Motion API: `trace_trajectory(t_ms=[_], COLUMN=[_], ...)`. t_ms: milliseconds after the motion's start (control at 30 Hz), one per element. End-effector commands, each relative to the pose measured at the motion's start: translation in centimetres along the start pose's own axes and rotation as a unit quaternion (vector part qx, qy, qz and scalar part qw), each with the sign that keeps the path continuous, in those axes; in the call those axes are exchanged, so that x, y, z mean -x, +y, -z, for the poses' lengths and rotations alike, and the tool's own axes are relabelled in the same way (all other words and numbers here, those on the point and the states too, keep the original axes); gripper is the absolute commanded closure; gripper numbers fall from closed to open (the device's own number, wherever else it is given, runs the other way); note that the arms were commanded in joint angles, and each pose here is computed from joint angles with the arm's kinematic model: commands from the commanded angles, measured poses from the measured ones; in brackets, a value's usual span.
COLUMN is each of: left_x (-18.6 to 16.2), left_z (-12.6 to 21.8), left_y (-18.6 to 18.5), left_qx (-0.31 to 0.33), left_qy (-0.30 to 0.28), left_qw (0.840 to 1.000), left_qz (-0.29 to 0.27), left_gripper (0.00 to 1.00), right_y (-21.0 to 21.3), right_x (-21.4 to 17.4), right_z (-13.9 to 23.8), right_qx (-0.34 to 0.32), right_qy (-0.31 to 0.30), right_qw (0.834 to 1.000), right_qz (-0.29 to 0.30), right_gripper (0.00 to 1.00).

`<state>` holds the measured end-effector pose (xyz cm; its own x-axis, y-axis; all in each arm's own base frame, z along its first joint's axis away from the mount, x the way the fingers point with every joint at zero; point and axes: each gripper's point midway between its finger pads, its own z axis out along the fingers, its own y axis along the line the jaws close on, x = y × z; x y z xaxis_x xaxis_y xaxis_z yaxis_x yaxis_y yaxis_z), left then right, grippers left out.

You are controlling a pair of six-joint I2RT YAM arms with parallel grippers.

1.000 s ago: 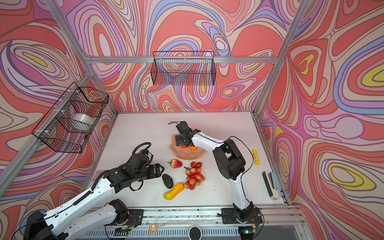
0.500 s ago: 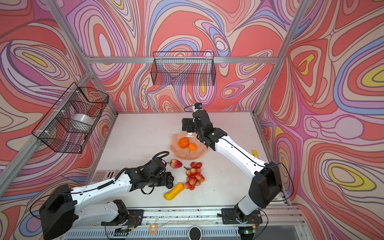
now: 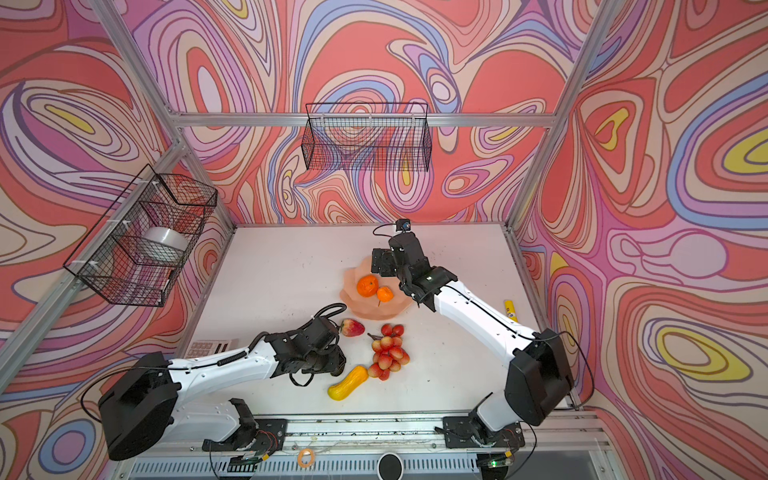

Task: Place and organize the fake fruits in the fruit bowl
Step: 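Grasp the dark avocado with the left gripper while the right arm withdraws, then carry the avocado with the left gripper into the bowl and release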

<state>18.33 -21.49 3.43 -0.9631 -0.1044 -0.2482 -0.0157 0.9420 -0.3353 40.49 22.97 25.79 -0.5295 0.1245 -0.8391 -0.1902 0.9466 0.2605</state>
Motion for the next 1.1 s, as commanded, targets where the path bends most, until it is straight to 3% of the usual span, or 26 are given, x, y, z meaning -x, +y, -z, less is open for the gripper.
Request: trace_trajectory(t_ms=[0,233,367,533,700,1067], left_x=[1.3,6.0,9.4,13.7,18.1,21.9], left_z=[1.8,8.6,9.5,7.6,3.9,-3.4], left_y=[-0.2,-3.4,-7.8,-13.4,-16.9,-18.9], left_qx=[0.008,-0.012,-0.025,-0.042,-0.061,-0.044], left_qy=[-0.029,-0.120,-0.139,-0.146,-0.130,-0.110], left_qw=[1.000,0.988,0.978,0.967,0.967,0.972], left_qz=[-0.008,-0.093,-0.151,-0.205,-0.210,-0.205], left_gripper=[0.70,0.71,0.71,0.71,0.71,0.69], right_y=[-0.7,-2.6,-4.4,-6.3,-7.9,-9.2], right_x=[0.8,0.5,0.6,1.0,1.4,0.2], right_z=[0.9,2.2,3.9,6.5,10.1,12.7], right_qx=[-0.008,-0.008,-0.023,-0.050,-0.063,-0.073], right_qy=[-0.021,-0.058,-0.085,-0.103,-0.136,-0.133], right_qw=[1.000,0.997,0.993,0.990,0.983,0.981], right_qz=[-0.010,-0.047,-0.074,-0.085,-0.108,-0.124], right_gripper=[0.02,0.02,0.02,0.02,0.02,0.02])
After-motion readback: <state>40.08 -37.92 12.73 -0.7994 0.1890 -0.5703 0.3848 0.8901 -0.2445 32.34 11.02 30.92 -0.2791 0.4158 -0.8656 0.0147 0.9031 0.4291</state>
